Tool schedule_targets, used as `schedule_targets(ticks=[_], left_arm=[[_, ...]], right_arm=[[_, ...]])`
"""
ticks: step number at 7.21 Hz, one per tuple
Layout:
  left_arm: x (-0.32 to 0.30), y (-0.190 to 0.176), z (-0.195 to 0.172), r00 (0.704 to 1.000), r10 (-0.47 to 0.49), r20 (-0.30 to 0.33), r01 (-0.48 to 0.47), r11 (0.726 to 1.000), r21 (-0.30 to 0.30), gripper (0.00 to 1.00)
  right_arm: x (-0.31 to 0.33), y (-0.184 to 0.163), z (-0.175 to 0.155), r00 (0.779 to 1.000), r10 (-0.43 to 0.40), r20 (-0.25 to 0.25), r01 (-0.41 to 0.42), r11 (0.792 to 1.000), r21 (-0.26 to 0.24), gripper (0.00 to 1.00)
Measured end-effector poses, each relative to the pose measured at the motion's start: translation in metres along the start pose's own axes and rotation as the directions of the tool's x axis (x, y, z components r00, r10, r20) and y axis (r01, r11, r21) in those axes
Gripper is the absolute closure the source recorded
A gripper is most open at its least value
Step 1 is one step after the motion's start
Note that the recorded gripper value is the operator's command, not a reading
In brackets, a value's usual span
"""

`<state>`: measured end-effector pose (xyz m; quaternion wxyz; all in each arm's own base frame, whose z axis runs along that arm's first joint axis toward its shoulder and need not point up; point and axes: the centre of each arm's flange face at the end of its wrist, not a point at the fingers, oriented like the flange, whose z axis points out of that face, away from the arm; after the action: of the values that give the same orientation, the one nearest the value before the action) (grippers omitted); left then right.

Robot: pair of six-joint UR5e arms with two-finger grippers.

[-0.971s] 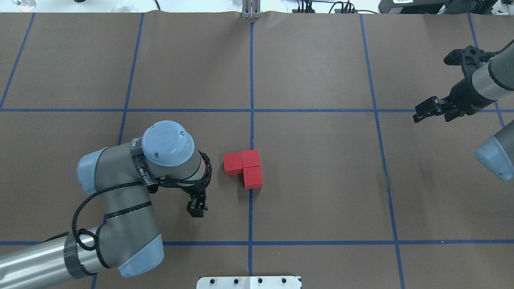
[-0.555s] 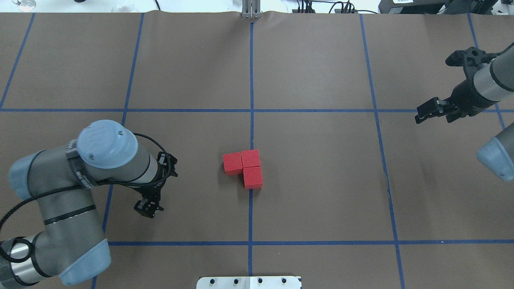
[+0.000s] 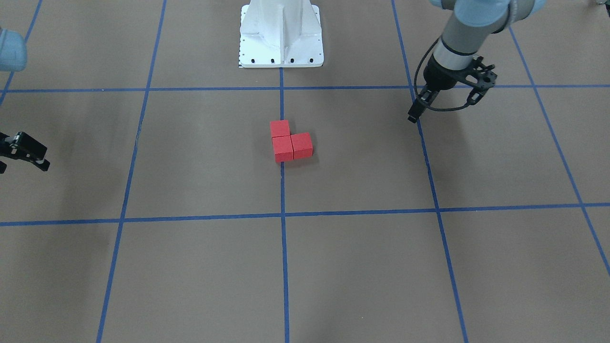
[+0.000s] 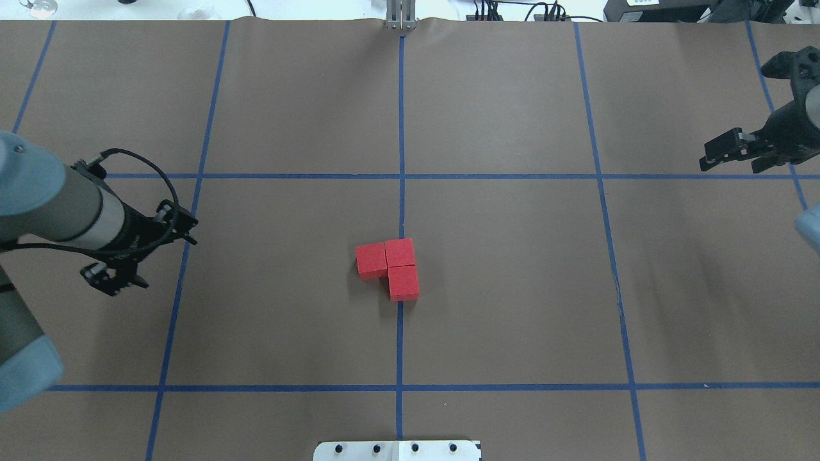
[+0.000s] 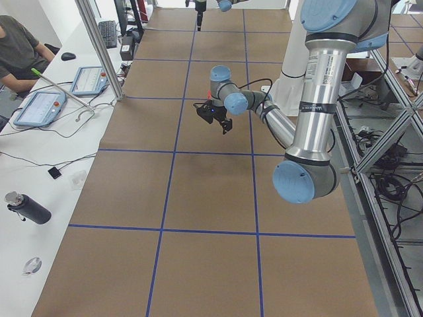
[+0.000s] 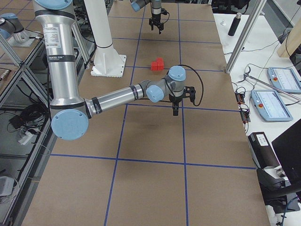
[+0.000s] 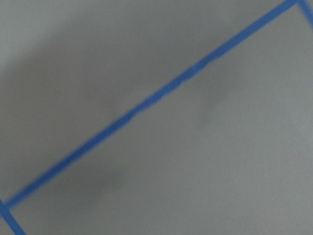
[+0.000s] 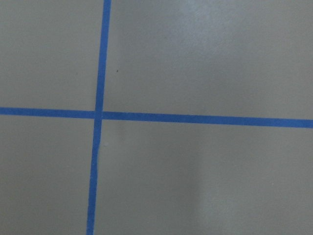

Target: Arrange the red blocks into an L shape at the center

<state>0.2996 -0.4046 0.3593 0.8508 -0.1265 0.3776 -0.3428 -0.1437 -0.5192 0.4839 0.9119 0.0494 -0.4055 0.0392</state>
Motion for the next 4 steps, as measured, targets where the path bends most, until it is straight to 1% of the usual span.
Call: schedule_targets(ticks=[1, 2, 3, 4], left_arm=[[-0.019, -0.048, -0.02, 0.994, 0.113, -0.004, -0.113, 0.994, -0.003, 0.0], [-0.043, -0.099, -0.034, 0.976, 0.219, -0.003, -0.219, 0.976, 0.001, 0.0], [-0.066, -0.151, -0.043, 0.947, 0.32, 0.003, -0.32, 0.947, 0.01, 0.0], [-0.093, -0.203, -0.051, 0.904, 0.427, 0.006, -0.427, 0.904, 0.013, 0.0]], right_arm=[[0.017, -0.003, -0.009, 1.0, 0.025, -0.006, -0.025, 1.0, 0.012, 0.0], [0.037, -0.004, -0.014, 0.999, 0.032, -0.016, -0.032, 0.999, 0.019, 0.0], [0.064, -0.005, -0.016, 0.999, 0.013, -0.035, -0.013, 1.0, 0.021, 0.0], [0.099, -0.008, -0.016, 0.998, -0.015, -0.056, 0.016, 1.0, 0.015, 0.0]])
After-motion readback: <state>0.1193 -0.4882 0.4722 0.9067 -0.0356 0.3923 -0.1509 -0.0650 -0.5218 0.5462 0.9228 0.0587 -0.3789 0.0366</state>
